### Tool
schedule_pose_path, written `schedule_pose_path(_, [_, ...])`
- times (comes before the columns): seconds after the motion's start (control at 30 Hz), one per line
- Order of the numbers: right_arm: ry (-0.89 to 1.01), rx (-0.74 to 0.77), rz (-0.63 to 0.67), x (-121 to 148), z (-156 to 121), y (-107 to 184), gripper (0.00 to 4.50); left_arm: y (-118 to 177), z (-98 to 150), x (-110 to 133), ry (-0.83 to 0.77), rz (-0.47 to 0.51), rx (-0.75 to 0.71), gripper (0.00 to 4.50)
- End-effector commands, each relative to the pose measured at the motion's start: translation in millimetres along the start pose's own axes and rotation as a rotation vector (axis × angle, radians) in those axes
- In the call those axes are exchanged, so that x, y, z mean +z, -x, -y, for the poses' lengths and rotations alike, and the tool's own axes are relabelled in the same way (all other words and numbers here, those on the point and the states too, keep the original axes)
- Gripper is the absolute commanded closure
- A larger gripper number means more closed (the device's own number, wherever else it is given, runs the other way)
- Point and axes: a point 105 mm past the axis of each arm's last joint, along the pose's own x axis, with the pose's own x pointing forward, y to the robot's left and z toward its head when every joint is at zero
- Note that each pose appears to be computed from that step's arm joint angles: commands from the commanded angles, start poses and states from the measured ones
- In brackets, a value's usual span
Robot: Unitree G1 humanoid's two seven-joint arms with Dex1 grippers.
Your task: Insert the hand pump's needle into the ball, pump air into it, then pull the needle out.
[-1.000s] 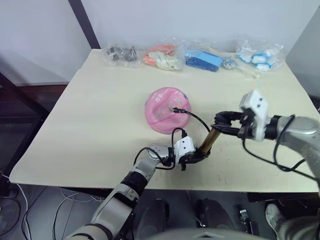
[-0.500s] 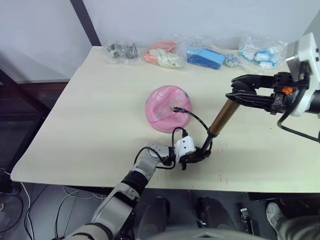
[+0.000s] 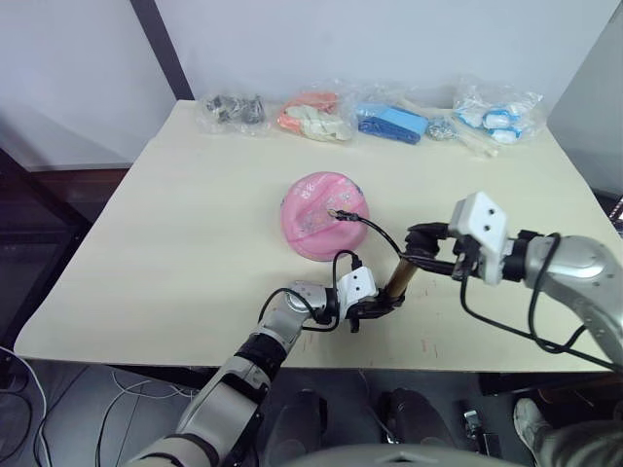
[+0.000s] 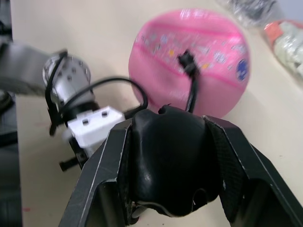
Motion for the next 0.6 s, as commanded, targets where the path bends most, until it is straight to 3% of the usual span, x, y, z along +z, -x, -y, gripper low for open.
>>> schedule_pose_path(0.03, [-0.133,0.081,-0.22,-66.3,-25.0,-9.1,2.83,9.6,2.0,-26.8,0.059,-0.091,0.019,3.41])
schedule_pose_path(0.23, [-0.113,0.01,-0.019,2.2,7.5,14.2,2.83,9.2,3.2,-27.4,0.06,-0.091,0.017,3.41])
schedule_pose_path(0.6, [-0.028,-0.067,0.101,83.2,39.9,77.1,2.83,4.7,2.5,-26.8,0.061,-0.088,0.016,3.41])
